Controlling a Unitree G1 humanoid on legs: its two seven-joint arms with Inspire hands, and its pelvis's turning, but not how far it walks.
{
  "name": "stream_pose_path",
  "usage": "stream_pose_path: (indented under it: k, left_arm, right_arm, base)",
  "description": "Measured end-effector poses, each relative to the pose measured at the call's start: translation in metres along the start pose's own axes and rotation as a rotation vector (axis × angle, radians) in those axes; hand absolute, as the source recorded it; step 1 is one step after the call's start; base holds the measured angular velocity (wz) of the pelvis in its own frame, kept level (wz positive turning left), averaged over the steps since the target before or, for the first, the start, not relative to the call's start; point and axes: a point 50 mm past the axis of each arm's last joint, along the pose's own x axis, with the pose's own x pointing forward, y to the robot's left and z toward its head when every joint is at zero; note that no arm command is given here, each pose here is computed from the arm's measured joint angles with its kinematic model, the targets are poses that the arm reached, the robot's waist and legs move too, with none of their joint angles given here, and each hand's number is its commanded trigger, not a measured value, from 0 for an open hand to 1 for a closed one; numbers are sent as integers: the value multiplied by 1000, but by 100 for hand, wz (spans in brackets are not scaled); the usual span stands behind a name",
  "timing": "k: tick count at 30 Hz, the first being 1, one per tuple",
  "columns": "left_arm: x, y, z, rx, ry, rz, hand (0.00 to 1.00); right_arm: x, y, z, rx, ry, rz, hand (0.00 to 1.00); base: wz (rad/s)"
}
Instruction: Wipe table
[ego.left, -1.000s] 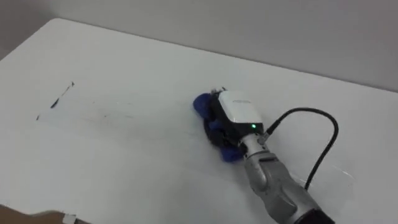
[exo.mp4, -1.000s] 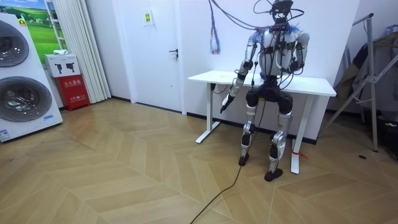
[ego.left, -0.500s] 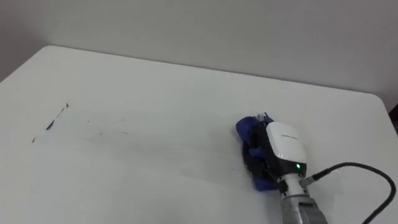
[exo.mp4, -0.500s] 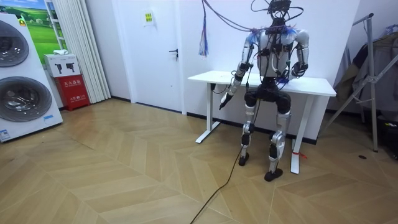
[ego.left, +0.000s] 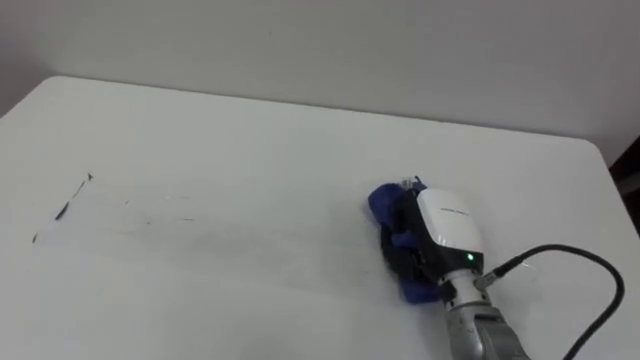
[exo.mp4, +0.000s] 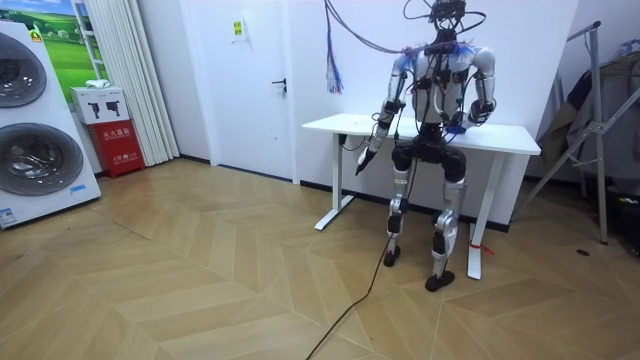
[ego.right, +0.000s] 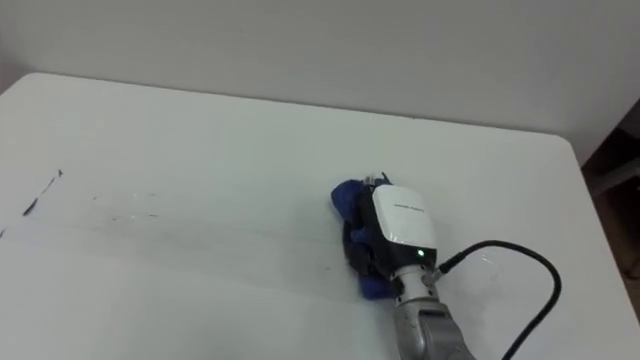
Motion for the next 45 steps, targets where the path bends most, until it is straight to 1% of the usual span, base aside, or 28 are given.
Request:
stream_pose_path:
  k: [3, 8, 10, 13, 14, 15, 17, 19, 21, 22, 24, 26, 28, 29, 30, 32, 33, 34, 36, 37, 38, 40, 42, 45]
  left_arm:
    - [1, 7, -1, -10, -3, 28, 0]
    - [3, 1, 3, -33, 4, 28, 0]
    - [6, 2, 4, -28, 3, 38, 0]
    - [11, 8, 9, 2, -5, 52, 0]
    - [14, 9, 20, 12, -33, 58, 0]
    - [15, 11, 22, 16, -44, 62, 0]
    - [16, 15, 26, 45, -75, 68, 0]
    - [16, 17, 29, 70, -92, 64, 0]
    - [16, 22, 26, 91, -90, 67, 0]
    - [16, 21, 25, 91, -86, 63, 0]
    - [13, 4, 24, 77, -81, -1, 0]
    - [12, 1, 23, 75, -78, -25, 0]
    - [12, 9, 17, 66, -63, -6, 0]
    - [11, 20, 6, 74, -32, 16, 0]
    - [9, 27, -9, 82, 14, 26, 0]
    - [5, 31, -25, 99, 68, 23, 0]
    - [3, 30, -31, 105, 91, 16, 0]
    - [3, 28, -31, 104, 91, 12, 0]
    - [-1, 13, -35, 116, 114, -30, 0]
    - [-4, -1, -36, 126, 122, -75, 0]
    - [-5, -9, -36, 140, 118, -105, 0]
    - [-4, -8, -32, 131, 108, -100, 0]
    - [-1, 0, -22, 109, 78, -70, 0]
    - [2, -2, -10, 85, 44, -52, 0]
  right_arm:
    - [-11, -1, -11, 12, 33, -54, 100]
    - [-9, -4, -21, 12, 88, -65, 100]
    - [-1, -3, -17, 4, 102, -43, 100]
    - [21, -5, -6, -27, 109, -2, 100]
    - [32, -8, 2, -35, 85, 9, 100]
    - [38, -10, 6, -39, 68, 10, 100]
    - [61, -17, 38, -47, -56, -12, 100]
    - [68, -19, 50, -39, -111, -19, 100]
    - [64, -19, 48, -3, -106, -36, 100]
    - [61, -18, 45, 4, -96, -35, 100]
    - [58, -25, 28, -10, -73, -64, 100]
    - [52, -25, 17, -7, -39, -69, 100]
    - [46, -19, 13, -1, -23, -40, 100]
    - [42, -10, 12, -1, -19, 7, 100]
    - [38, -4, 11, -19, -19, 49, 100]
    - [33, -2, 5, -42, -5, 70, 100]
    - [30, -2, 0, -46, 21, 71, 100]
    - [30, -3, -1, -50, 30, 68, 100]
    - [30, -5, -6, -74, 46, 69, 100]
    - [32, -8, -9, -82, 67, 61, 100]
    - [32, -10, -12, -96, 84, 61, 100]
    - [33, -11, -10, -93, 90, 54, 100]
    - [38, -10, -1, -80, 66, 56, 100]
    - [40, -9, 16, -93, -13, 69, 100]
  base:
    - [2]
    - [-5]
    - [-35]
    - [-28]
    - [-19]
    - [-32]
    - [-20]
    - [51]
    - [87]
    - [84]
    - [77]
    - [21]
    - [-48]
    - [-101]
    - [-100]
    - [-55]
    - [-16]
    - [0]
    - [0]
    - [4]
    - [18]
    - [18]
    - [-26]
    - [-41]
